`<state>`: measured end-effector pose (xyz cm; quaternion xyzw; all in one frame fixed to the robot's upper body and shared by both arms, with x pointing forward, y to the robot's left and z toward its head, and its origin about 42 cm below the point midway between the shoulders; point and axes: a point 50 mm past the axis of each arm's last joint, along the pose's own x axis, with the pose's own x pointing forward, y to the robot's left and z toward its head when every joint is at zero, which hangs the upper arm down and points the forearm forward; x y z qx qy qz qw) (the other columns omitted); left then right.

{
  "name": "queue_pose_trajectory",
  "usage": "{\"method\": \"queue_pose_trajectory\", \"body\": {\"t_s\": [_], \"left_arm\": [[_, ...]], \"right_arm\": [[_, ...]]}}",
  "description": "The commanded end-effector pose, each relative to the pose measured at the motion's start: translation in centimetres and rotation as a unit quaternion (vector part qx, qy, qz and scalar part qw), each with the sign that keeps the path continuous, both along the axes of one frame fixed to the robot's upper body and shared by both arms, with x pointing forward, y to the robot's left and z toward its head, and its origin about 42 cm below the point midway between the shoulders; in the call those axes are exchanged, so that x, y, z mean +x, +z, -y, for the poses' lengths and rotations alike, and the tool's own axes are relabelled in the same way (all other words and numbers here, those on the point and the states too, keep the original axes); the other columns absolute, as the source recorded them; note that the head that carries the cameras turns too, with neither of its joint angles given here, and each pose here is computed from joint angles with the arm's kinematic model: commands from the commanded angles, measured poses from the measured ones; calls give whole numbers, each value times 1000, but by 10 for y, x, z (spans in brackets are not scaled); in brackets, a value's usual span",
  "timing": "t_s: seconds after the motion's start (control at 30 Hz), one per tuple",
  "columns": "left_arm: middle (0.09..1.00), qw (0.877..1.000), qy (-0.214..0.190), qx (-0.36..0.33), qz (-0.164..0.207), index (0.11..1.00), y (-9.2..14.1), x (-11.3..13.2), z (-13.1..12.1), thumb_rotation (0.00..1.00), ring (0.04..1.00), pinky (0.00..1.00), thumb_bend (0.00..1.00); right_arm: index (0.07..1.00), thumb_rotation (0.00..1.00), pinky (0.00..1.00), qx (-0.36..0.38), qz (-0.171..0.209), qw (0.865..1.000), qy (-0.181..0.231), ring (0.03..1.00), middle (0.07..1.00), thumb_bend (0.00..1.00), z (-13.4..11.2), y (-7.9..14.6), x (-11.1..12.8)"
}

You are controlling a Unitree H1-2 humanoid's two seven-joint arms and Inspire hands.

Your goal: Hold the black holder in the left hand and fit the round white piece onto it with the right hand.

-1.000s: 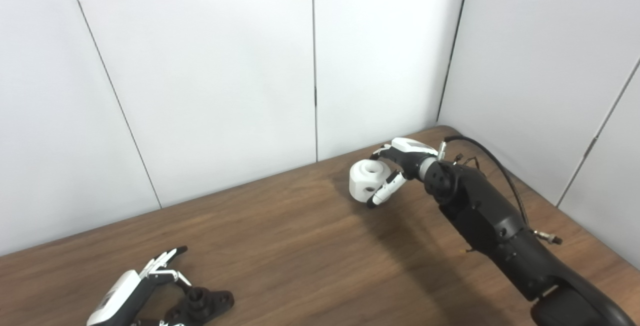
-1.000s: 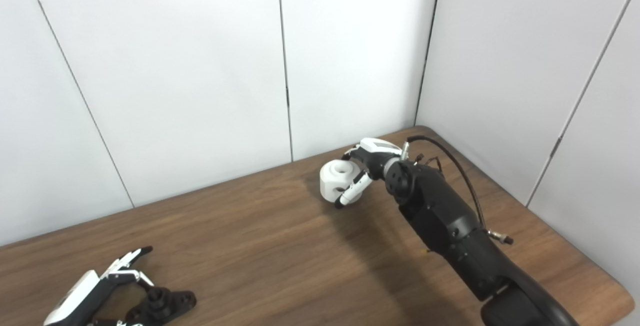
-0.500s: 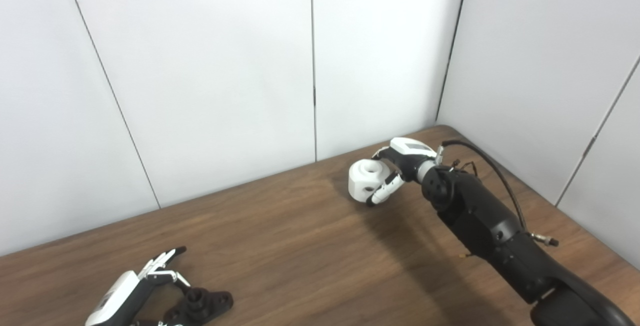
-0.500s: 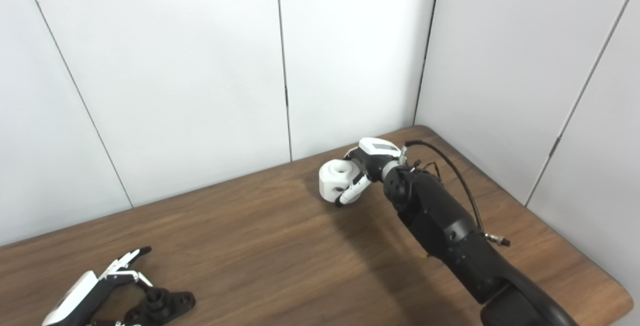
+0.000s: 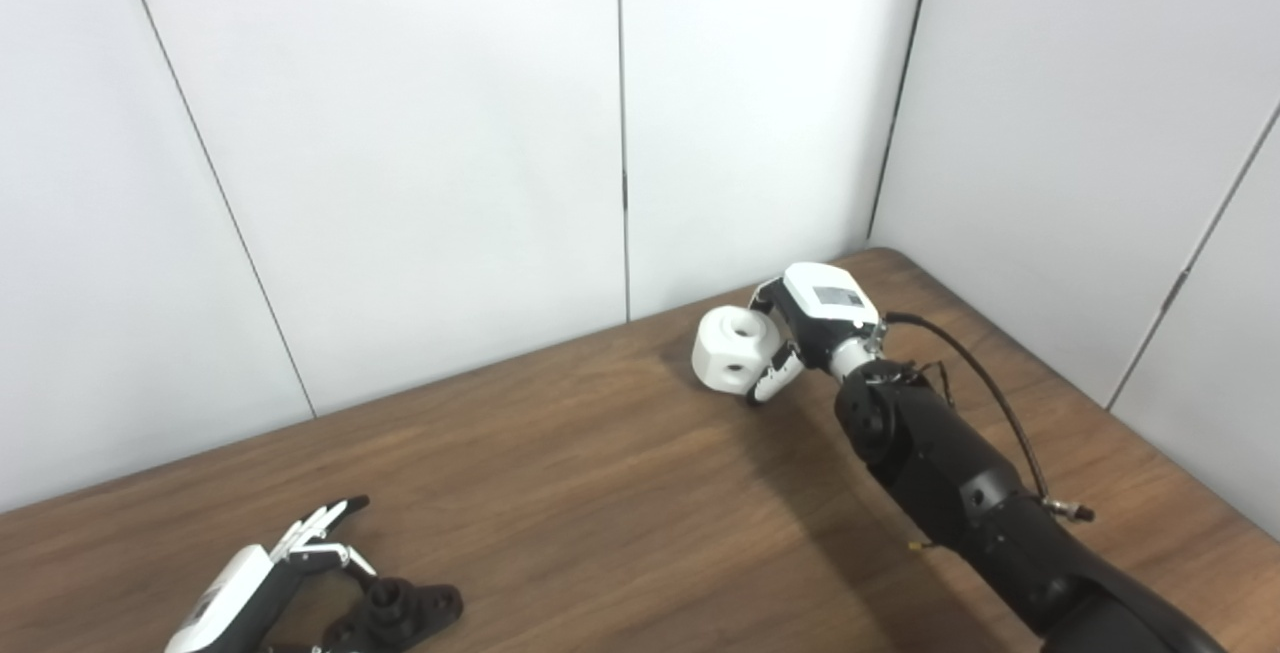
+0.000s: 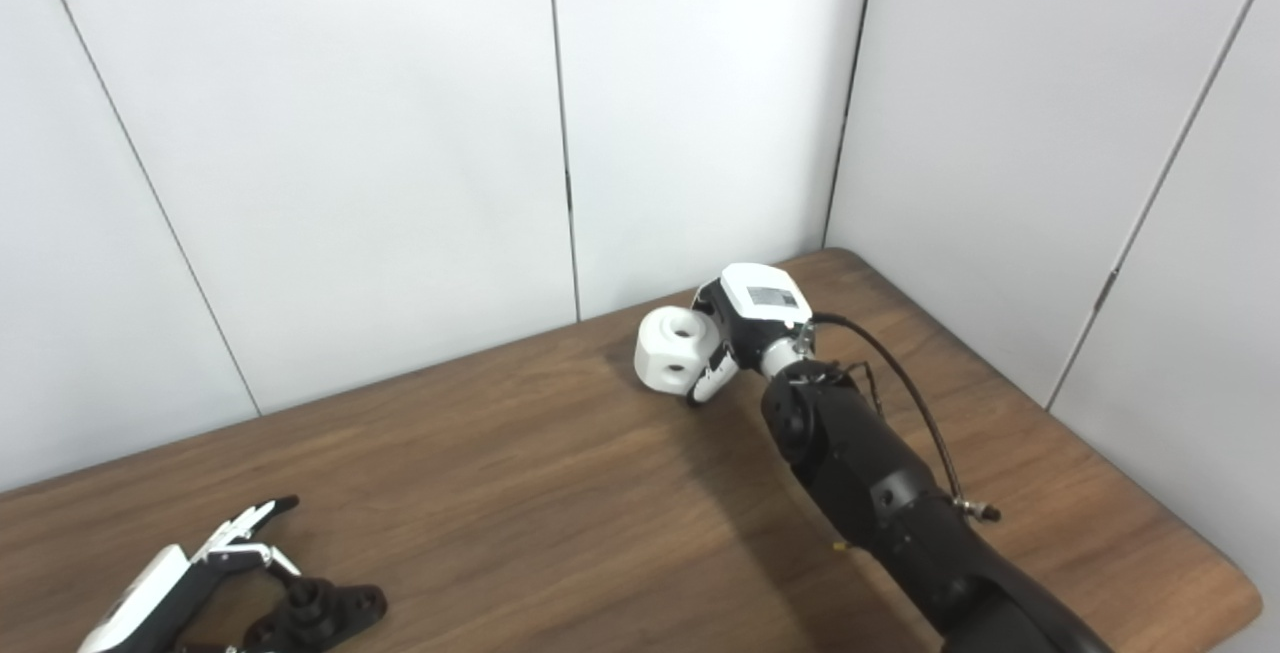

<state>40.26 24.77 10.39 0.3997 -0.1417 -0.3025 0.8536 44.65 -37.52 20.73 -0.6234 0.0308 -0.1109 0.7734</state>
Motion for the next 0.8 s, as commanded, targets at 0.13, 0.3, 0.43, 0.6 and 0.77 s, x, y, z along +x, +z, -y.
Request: {"method": "queue_pose_trajectory", "body": {"t_s": [0.13,0.3,0.43,0.6,0.77], "left_arm": [[970,990,21,88,-105,481,-61,-51,-53,56,1000,1000,523],[967,991,17,86,-103,481,-61,-50,-49,57,1000,1000,523],[964,991,11,87,-99,481,-60,-50,-46,56,1000,1000,523],[959,991,2,88,-96,482,-58,-49,-41,55,1000,1000,524],[952,992,-12,91,-89,483,-55,-49,-32,53,1000,1000,524]], "right_arm": [[483,142,652,-1,59,998,14,728,686,522,-8,23,11],[483,139,621,27,62,997,25,724,685,522,-12,35,10],[482,138,730,75,47,995,48,762,717,523,-23,63,7],[481,137,793,77,7,992,100,773,733,523,-40,100,2],[481,139,738,49,-27,986,155,764,734,525,-64,134,-5]]}}
